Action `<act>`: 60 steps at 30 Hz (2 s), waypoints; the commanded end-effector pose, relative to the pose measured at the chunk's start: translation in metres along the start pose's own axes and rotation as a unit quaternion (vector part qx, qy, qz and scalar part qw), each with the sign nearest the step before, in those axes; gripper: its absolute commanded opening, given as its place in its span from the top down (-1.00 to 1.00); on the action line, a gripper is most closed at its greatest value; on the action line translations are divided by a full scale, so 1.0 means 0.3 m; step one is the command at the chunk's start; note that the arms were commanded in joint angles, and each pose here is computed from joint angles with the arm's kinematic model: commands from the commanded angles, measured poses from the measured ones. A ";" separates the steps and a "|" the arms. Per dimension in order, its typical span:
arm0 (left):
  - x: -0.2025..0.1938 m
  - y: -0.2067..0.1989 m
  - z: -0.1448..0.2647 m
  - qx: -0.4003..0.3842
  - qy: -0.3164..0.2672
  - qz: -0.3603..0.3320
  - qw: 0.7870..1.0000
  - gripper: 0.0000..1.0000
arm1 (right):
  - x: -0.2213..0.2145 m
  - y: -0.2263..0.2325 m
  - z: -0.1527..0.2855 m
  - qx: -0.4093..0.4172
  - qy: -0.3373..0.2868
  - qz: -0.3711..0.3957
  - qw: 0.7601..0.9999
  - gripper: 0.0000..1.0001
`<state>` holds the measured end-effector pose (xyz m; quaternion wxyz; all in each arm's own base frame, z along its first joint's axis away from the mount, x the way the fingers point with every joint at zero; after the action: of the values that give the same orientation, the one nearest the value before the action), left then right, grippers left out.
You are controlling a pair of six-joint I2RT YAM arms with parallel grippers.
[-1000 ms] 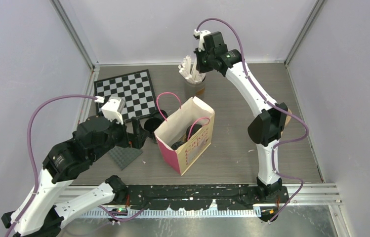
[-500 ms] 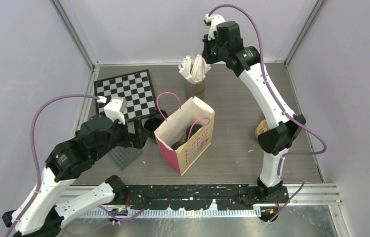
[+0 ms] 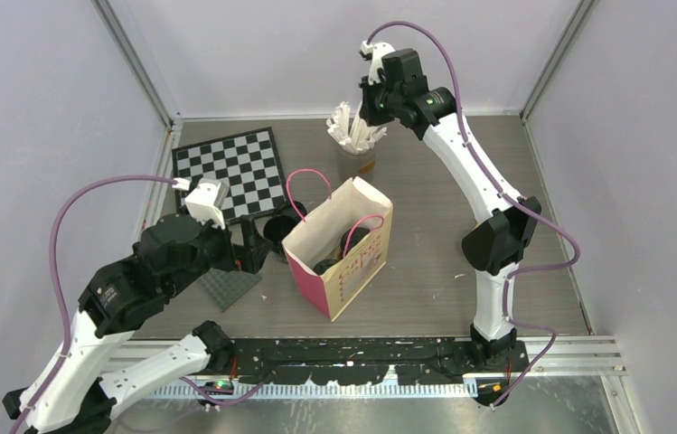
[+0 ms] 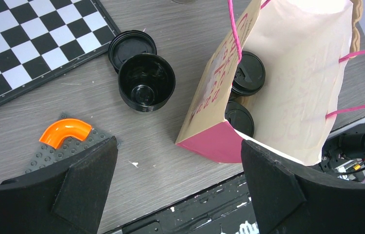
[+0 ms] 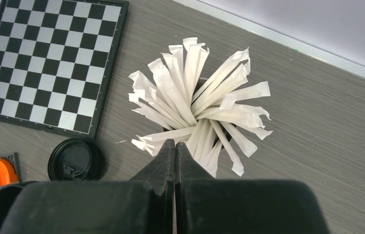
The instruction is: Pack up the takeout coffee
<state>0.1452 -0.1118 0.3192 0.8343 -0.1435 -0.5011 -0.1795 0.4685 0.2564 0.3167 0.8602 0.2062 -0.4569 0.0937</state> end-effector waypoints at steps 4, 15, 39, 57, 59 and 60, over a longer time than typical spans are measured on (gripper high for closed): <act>0.032 0.000 0.007 0.000 -0.018 0.001 1.000 -0.99 | 0.076 0.037 0.051 0.018 -0.035 0.000 0.999 0.91; 0.032 -0.010 0.000 -0.006 -0.011 -0.003 1.000 -1.00 | -0.001 -0.077 0.068 -0.081 -0.008 -0.003 0.997 0.36; 0.027 -0.011 -0.013 -0.005 -0.008 -0.006 1.000 -1.00 | -0.044 -0.111 0.051 -0.119 0.006 -0.044 0.992 0.46; 0.023 -0.010 -0.004 -0.006 -0.010 0.001 1.000 -0.99 | -0.015 -0.126 0.045 -0.139 -0.018 -0.063 0.988 0.54; 0.022 -0.010 -0.005 -0.005 -0.008 0.000 1.000 -0.99 | -0.019 -0.115 0.036 -0.130 -0.015 -0.069 0.989 0.54; 0.021 -0.009 -0.004 -0.005 -0.008 0.000 1.000 -0.99 | -0.021 -0.112 0.031 -0.127 -0.014 -0.072 0.989 0.54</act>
<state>0.1464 -0.1143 0.3171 0.8372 -0.1427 -0.4955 -0.1824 0.4673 0.2151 0.2774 0.8981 0.0950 -0.4290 -0.0173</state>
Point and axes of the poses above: each gripper's point midway between its finger pads, its own z axis back along the fingers, its own y axis along the line the jaws close on, x = y × z, the point moved 2 cm from there along z, back along the fingers, and after that the axes turned 12 degrees about -z, right-handed, at the moved point
